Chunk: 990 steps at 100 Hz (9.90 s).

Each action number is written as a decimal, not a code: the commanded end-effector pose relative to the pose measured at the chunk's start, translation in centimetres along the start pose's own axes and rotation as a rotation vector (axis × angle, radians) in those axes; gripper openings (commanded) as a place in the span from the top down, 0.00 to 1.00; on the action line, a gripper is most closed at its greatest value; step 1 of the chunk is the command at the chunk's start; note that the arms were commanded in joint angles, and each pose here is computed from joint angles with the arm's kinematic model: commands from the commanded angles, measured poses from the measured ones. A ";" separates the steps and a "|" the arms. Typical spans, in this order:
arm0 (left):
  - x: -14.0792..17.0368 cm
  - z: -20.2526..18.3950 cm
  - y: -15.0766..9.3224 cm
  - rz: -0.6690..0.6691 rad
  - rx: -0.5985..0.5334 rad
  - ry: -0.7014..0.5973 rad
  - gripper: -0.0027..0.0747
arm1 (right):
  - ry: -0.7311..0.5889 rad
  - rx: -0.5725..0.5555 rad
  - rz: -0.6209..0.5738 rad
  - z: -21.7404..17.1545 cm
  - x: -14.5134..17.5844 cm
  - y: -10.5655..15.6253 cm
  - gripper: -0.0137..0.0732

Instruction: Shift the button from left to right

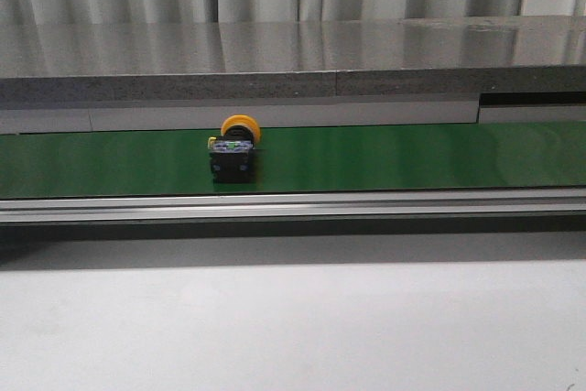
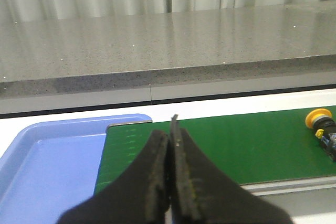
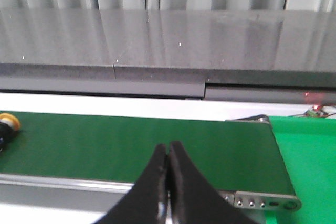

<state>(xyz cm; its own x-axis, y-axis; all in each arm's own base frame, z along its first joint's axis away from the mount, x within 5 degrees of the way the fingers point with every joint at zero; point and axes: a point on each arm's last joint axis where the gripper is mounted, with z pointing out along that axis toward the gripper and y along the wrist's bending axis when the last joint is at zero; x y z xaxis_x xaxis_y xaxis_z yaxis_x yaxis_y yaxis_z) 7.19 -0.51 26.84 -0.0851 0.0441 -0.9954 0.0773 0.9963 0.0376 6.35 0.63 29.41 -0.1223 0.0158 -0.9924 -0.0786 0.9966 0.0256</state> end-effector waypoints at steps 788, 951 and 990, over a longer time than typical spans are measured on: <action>-1.5 -0.1 0.0 -0.001 0.009 -0.096 0.99 | 0.054 -0.015 -0.015 8.0 -3.8 0.0 0.21; -1.5 -0.1 0.0 -0.001 0.009 -0.096 0.99 | -0.083 -0.057 -0.002 1.3 -2.2 0.5 0.92; -1.5 -0.1 0.0 -0.001 0.009 -0.096 0.99 | -0.102 -0.028 -0.015 1.2 -0.2 0.1 0.92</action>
<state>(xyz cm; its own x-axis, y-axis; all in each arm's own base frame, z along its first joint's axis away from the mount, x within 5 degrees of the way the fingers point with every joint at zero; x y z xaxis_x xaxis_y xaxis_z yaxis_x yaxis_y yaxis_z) 7.19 -0.51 26.83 -0.0866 0.0443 -0.9953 0.0773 0.9963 0.0376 7.79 1.20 28.74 -0.1321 -0.0109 -0.9912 -0.1404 0.9901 0.0079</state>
